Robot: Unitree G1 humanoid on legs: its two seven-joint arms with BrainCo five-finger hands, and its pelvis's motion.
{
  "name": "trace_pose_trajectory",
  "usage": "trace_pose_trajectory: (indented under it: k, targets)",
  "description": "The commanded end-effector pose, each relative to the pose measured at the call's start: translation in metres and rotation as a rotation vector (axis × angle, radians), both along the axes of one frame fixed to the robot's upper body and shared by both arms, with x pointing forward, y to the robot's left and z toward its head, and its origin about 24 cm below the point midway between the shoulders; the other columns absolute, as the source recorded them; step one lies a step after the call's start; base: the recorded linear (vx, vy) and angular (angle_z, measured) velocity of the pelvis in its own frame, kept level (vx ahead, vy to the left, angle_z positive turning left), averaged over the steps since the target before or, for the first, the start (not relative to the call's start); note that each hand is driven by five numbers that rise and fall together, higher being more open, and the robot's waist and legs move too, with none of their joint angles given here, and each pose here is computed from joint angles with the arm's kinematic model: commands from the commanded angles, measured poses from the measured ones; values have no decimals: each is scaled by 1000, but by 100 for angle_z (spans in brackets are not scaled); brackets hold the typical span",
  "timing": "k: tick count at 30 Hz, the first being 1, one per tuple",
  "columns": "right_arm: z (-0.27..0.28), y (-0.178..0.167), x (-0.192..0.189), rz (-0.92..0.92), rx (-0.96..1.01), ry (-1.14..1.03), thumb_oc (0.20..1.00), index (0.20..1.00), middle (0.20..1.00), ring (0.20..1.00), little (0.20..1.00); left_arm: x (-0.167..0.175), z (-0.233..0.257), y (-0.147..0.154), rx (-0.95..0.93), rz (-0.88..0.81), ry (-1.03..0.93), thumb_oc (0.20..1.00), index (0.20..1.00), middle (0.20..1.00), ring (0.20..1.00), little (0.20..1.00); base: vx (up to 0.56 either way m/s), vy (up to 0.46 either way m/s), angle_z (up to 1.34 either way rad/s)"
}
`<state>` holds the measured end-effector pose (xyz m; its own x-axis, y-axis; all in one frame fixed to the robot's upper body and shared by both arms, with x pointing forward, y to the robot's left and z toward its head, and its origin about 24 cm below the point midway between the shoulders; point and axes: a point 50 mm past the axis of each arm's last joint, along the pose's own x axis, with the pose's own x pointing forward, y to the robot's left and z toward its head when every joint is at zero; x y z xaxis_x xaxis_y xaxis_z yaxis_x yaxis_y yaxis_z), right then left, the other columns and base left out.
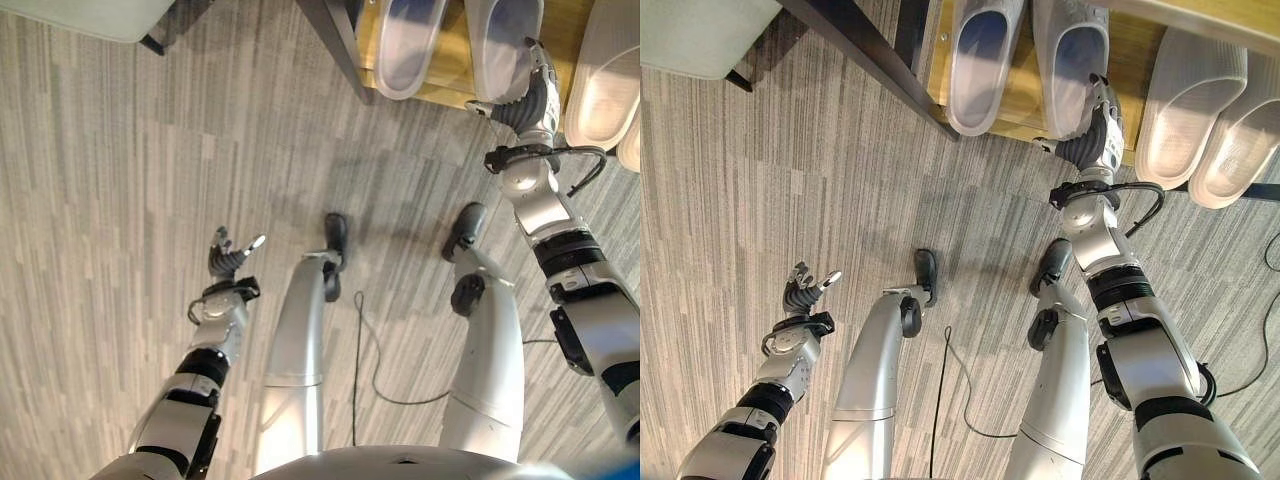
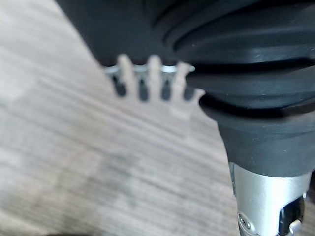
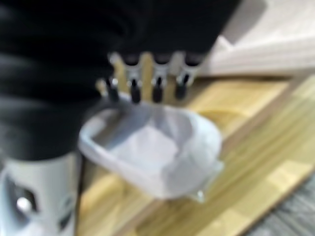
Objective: Arrange the slippers neatly on the shoe rack.
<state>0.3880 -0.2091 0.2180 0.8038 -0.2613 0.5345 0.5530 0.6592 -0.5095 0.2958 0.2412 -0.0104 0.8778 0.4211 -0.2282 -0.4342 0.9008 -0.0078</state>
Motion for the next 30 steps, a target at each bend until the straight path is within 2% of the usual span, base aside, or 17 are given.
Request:
trace_pose_trajectory:
  k: [1, 16, 22, 30]
  targets:
    - [1, 14, -3, 65, 7, -32, 1000, 1000, 1000, 1000, 1000, -11, -6, 23, 99, 30, 55, 1000, 1000, 1000, 1000, 1000, 0, 0, 0]
    - [-8, 63, -1, 237, 10, -5, 1000, 1000, 1000, 1000, 1000, -9, -12, 11, 168, -32, 107, 1000, 1000, 1000, 1000, 1000, 0, 0, 0]
    - [-1, 83, 0, 315, 97, -27, 1000, 1000, 1000, 1000, 1000, -7, -13, 8, 188, -45, 118, 1000, 1000, 1000, 1000, 1000, 0, 0, 0]
    - [-2, 82, -3, 355, 169, -39, 1000, 1000, 1000, 1000, 1000, -7, -12, 7, 186, -38, 103, 1000, 1000, 1000, 1000, 1000, -13, 4, 1]
